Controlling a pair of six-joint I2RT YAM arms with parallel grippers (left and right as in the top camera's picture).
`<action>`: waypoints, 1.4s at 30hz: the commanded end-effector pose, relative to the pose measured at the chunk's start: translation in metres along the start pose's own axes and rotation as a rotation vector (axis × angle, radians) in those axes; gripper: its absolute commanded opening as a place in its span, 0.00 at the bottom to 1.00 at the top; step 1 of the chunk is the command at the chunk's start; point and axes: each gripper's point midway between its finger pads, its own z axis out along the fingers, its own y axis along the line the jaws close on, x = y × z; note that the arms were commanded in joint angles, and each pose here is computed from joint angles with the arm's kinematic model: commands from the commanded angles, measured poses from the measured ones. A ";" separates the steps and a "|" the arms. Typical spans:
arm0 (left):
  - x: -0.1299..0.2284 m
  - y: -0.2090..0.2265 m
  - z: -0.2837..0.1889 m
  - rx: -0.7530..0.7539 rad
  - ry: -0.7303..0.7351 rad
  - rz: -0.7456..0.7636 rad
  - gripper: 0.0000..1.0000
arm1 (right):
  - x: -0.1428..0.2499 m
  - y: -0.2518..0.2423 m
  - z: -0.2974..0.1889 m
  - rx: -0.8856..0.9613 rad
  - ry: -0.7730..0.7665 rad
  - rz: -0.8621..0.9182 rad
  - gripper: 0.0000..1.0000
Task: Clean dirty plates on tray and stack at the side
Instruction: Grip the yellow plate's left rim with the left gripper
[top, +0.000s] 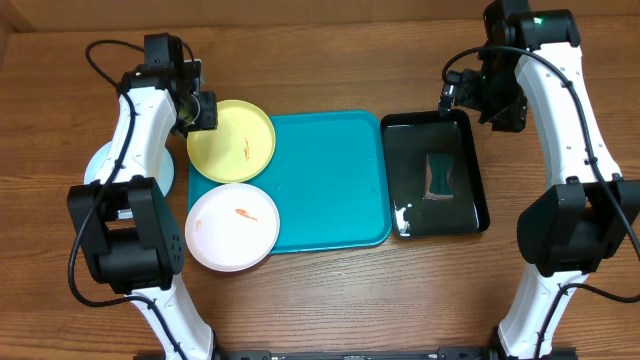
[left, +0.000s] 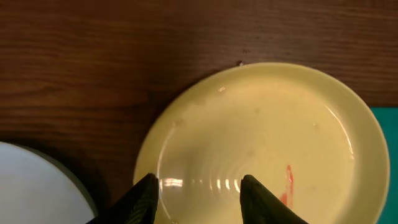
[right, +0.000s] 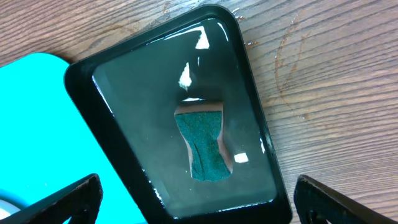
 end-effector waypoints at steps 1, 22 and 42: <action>-0.001 0.011 0.001 -0.055 -0.010 0.051 0.45 | -0.001 0.000 -0.005 -0.009 -0.012 0.003 1.00; 0.015 0.035 0.036 -0.089 0.067 0.041 0.45 | -0.001 0.000 -0.005 -0.009 -0.012 0.003 1.00; 0.023 -0.015 0.036 0.190 0.135 -0.006 0.04 | -0.001 0.000 -0.005 -0.009 -0.012 0.003 1.00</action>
